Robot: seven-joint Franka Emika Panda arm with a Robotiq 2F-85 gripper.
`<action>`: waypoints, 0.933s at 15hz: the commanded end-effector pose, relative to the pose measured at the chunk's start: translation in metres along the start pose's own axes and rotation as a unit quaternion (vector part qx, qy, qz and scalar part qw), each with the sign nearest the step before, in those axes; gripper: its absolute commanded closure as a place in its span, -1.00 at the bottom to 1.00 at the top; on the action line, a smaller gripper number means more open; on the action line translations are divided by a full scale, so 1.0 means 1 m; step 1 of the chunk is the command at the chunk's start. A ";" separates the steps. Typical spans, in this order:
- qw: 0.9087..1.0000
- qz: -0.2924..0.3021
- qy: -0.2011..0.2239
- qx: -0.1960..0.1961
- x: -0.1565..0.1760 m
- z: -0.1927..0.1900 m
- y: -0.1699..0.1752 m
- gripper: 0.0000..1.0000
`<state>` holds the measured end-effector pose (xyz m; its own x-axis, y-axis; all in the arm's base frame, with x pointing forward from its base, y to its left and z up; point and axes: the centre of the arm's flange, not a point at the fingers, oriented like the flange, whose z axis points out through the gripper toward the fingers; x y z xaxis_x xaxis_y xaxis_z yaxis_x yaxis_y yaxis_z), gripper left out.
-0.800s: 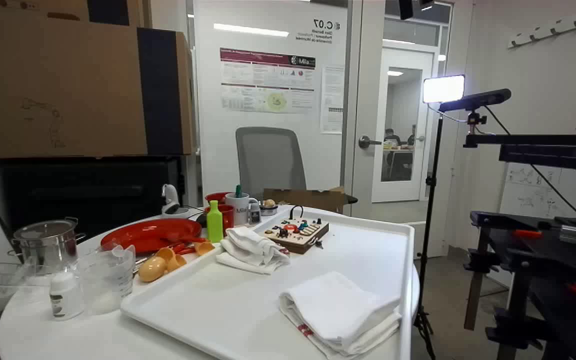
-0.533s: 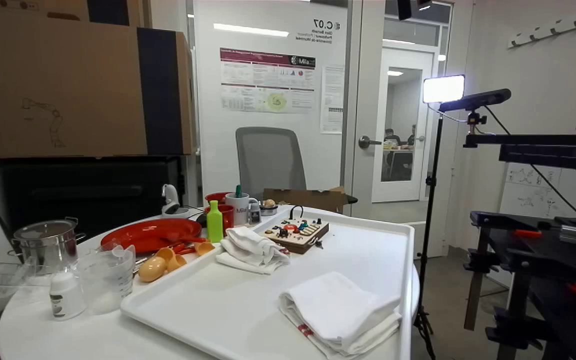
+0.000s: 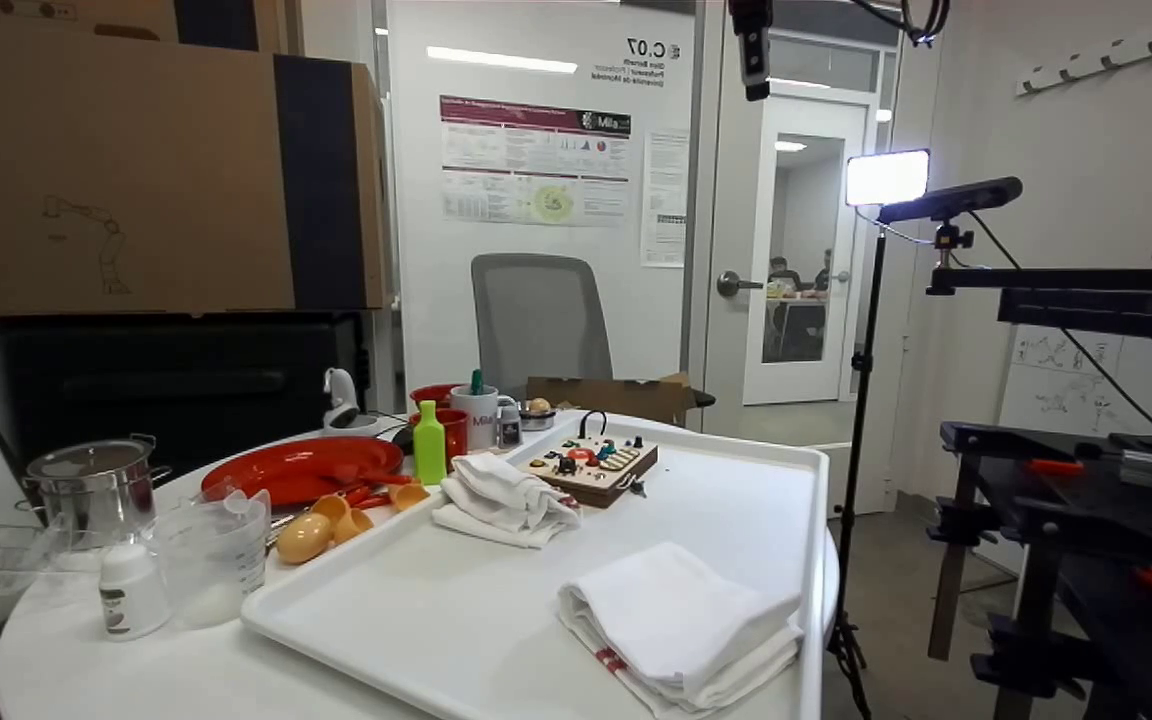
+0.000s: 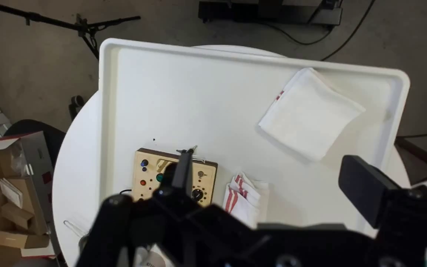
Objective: Push a button on the board
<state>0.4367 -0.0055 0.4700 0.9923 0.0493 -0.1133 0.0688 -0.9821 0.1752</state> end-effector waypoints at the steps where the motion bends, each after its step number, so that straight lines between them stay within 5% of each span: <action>1: 0.997 0.080 0.007 0.000 0.046 0.027 0.022 -1.00; 10: 0.984 0.176 -0.023 0.011 0.128 0.069 0.081 -1.00; 14: 0.986 0.165 -0.024 0.008 0.119 0.078 0.081 -1.00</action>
<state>0.5531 -0.0932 0.3944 0.9540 -0.2825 -0.1002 -0.2595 -0.9457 0.1958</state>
